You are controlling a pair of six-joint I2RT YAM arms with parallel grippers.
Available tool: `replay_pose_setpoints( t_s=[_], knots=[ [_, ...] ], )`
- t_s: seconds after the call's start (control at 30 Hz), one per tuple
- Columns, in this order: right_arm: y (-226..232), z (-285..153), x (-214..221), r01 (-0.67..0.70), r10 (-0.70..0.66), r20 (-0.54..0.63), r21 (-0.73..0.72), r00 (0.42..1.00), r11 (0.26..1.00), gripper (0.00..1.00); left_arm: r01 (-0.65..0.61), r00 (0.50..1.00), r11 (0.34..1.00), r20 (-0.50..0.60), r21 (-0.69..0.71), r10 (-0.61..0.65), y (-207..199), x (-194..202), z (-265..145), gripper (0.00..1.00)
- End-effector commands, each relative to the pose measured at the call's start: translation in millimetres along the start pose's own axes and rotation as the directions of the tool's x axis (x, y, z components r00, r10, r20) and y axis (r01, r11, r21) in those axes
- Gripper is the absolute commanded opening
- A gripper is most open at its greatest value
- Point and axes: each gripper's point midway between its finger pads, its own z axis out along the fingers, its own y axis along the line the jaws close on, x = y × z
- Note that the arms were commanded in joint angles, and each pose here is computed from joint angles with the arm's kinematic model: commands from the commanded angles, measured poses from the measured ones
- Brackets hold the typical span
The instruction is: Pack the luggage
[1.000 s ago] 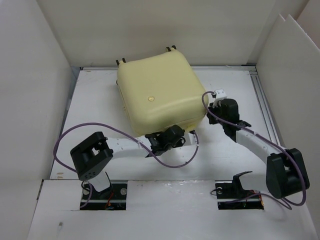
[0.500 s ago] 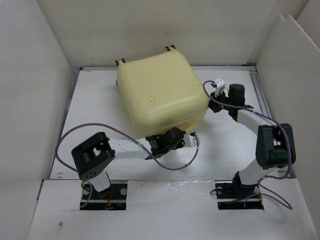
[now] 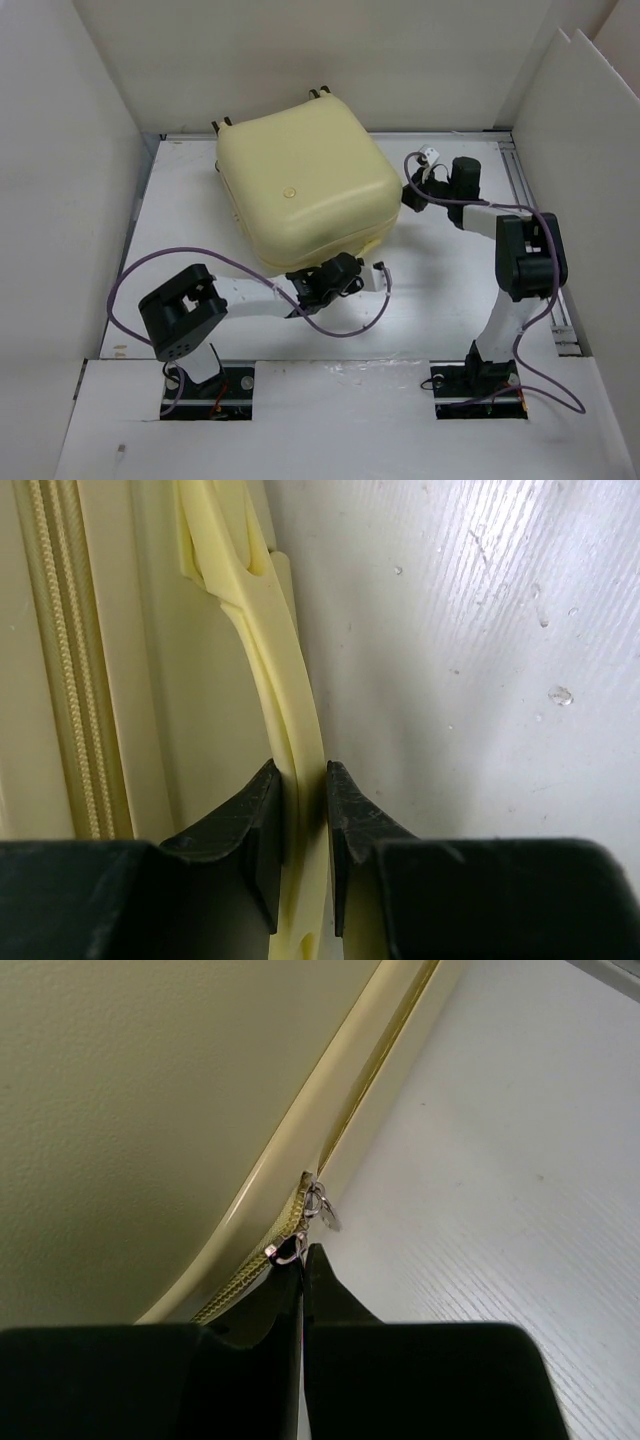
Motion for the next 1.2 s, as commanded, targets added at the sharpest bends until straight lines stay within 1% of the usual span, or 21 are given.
replay_pose_setpoints(
  t_s=[0.0, 0.03, 0.07, 0.1, 0.13, 0.17, 0.2, 0.23, 0.3, 0.33, 0.37, 0.4, 0.43, 0.57, 0.6, 0.67, 0.7, 0.77, 0.83, 0.93, 1.17],
  knots=[
    [-53, -23, -126, 0.268, -0.347, 0.297, 0.276, 0.89, 0.923, 0.0, -0.06, 0.945, 0.949, -0.289, 0.311, 0.154, -69, 86, -40, 0.0],
    [-51, -27, -135, 0.282, -0.366, 0.31, 0.284, 0.878, 0.917, 0.0, -0.019, 0.951, 0.946, -0.286, 0.325, 0.117, -69, 78, -40, 0.01],
    [-44, -25, -134, 0.271, -0.351, 0.314, 0.269, 0.882, 0.924, 0.0, 0.024, 0.958, 0.945, -0.277, 0.325, 0.07, -62, 65, -42, 0.1],
    [-38, -22, -139, 0.28, -0.356, 0.321, 0.261, 0.877, 0.924, 0.0, 0.099, 0.976, 0.953, -0.214, 0.286, -0.037, -38, 27, -44, 0.15],
    [-29, -22, -140, 0.284, -0.355, 0.333, 0.243, 0.874, 0.927, 0.0, 0.141, 0.975, 0.947, -0.207, 0.289, -0.082, -26, 16, -51, 0.2],
    [-24, -18, -133, 0.277, -0.342, 0.327, 0.229, 0.881, 0.933, 0.0, 0.17, 0.979, 0.938, -0.157, 0.304, -0.126, -16, -8, -58, 0.22],
    [-16, -18, -137, 0.283, -0.343, 0.339, 0.214, 0.876, 0.935, 0.0, 0.21, 0.978, 0.941, -0.069, 0.266, -0.199, 21, -54, -67, 0.22],
    [-6, -11, -133, 0.282, -0.333, 0.339, 0.192, 0.88, 0.94, 0.0, 0.272, 0.962, 0.922, -0.107, 0.274, -0.252, 31, -58, -75, 0.23],
    [5, -12, -131, 0.283, -0.329, 0.339, 0.178, 0.881, 0.942, 0.0, 0.342, 0.936, 0.881, -0.04, 0.326, -0.349, 58, -95, -93, 0.25],
    [10, -9, -127, 0.28, -0.321, 0.335, 0.166, 0.886, 0.946, 0.0, 0.391, 0.909, 0.864, 0.015, 0.316, -0.417, 96, -117, -110, 0.26],
    [12, -11, -123, 0.276, -0.316, 0.331, 0.163, 0.889, 0.947, 0.0, 0.442, 0.878, 0.833, 0.031, 0.332, -0.478, 110, -128, -119, 0.29],
    [14, -12, -123, 0.276, -0.316, 0.331, 0.163, 0.889, 0.947, 0.0, 0.463, 0.851, 0.804, 0.067, 0.372, -0.521, 123, -141, -133, 0.33],
    [20, -9, -118, 0.261, -0.295, 0.328, 0.145, 0.897, 0.954, 0.0, 0.488, 0.817, 0.796, 0.134, 0.358, -0.561, 153, -157, -151, 0.45],
    [52, -6, -114, 0.274, -0.297, 0.343, 0.115, 0.891, 0.955, 0.0, 0.703, 0.666, 0.666, 0.095, 0.252, -0.739, 217, -93, -159, 0.6],
    [62, -8, -108, 0.259, -0.28, 0.342, 0.107, 0.897, 0.96, 0.0, 0.79, 0.592, 0.598, 0.087, 0.135, -0.801, 250, -41, -156, 0.6],
    [79, -9, -107, 0.254, -0.273, 0.367, 0.099, 0.889, 0.962, 0.0, 0.878, 0.479, 0.479, 0.021, 0.001, -0.877, 262, 31, -151, 0.6],
    [95, -6, -106, 0.253, -0.263, 0.378, 0.078, 0.888, 0.964, 0.0, 0.919, 0.381, 0.378, -0.003, -0.113, -0.925, 276, 91, -156, 0.57],
    [128, -6, -100, 0.226, -0.223, 0.407, 0.042, 0.886, 0.973, 0.0, 0.926, 0.245, 0.248, -0.047, -0.284, -0.968, 274, 173, -160, 0.53],
    [155, -9, -84, 0.191, -0.182, 0.404, 0.018, 0.897, 0.981, 0.0, 0.902, 0.19, 0.198, -0.059, -0.384, -0.98, 268, 214, -162, 0.5],
    [193, -2, -71, 0.162, -0.153, 0.394, 0.009, 0.906, 0.987, 0.0, 0.862, 0.17, 0.198, -0.102, -0.466, -0.98, 251, 252, -150, 0.5],
    [190, 1, -47, 0.032, -0.07, 0.354, 0.113, 0.933, 0.993, 0.0, 0.872, 0.117, 0.195, -0.196, -0.449, -0.974, 217, 278, -117, 0.49]
  ],
)
